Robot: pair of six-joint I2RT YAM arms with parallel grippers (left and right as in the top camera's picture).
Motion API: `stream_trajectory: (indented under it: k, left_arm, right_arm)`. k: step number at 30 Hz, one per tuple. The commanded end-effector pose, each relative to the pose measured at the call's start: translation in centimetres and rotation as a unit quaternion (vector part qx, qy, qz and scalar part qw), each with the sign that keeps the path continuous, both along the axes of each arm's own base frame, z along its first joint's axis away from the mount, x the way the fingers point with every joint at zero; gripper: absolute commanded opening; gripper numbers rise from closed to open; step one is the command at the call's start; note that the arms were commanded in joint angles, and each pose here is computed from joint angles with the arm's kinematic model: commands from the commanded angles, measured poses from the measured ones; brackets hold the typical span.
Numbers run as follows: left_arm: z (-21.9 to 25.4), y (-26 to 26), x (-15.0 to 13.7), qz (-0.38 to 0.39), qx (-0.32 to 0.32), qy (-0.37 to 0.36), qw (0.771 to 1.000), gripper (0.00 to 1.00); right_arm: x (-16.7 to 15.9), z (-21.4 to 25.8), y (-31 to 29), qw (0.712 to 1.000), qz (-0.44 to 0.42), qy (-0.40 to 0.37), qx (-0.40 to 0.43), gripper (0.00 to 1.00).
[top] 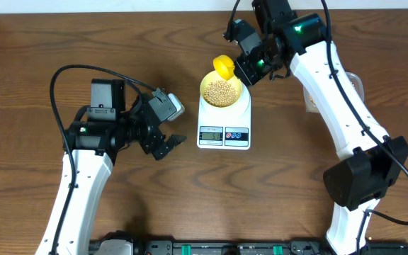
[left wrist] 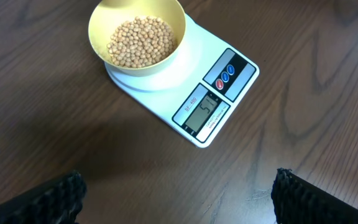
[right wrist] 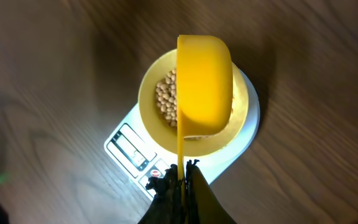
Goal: Scoop item into bowl and weigh 50g on scale
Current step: 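Carry the scoop with the right gripper over the yellow bowl, then tilt the scoop to trickle soybeans into the yellow bowl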
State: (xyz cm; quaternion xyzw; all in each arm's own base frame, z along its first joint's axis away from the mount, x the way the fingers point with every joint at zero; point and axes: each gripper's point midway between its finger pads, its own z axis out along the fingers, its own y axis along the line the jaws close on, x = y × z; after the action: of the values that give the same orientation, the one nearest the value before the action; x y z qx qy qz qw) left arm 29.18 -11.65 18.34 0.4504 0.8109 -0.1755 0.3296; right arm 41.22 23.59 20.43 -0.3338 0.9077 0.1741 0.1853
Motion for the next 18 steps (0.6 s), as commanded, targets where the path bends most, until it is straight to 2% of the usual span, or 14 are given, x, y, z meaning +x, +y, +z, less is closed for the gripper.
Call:
stream_trajectory:
  k: [1,10,18]
  left_arm:
    - [-0.2,0.2,0.1,-0.002,0.006,-0.002,1.000,0.98]
    - [-0.2,0.2,0.2,-0.002,0.006,-0.002,1.000,0.97]
    - [-0.2,0.2,0.1,-0.002,0.006,-0.002,1.000,0.98]
  right_arm:
    - [-0.5,-0.6,0.1,1.000,0.010,-0.007,-0.026,0.01]
    - [-0.3,-2.5,0.2,0.997,0.022,-0.028,-0.068,0.01]
    - [0.0,-4.5,0.6,0.997,0.032,-0.033,-0.069,0.01]
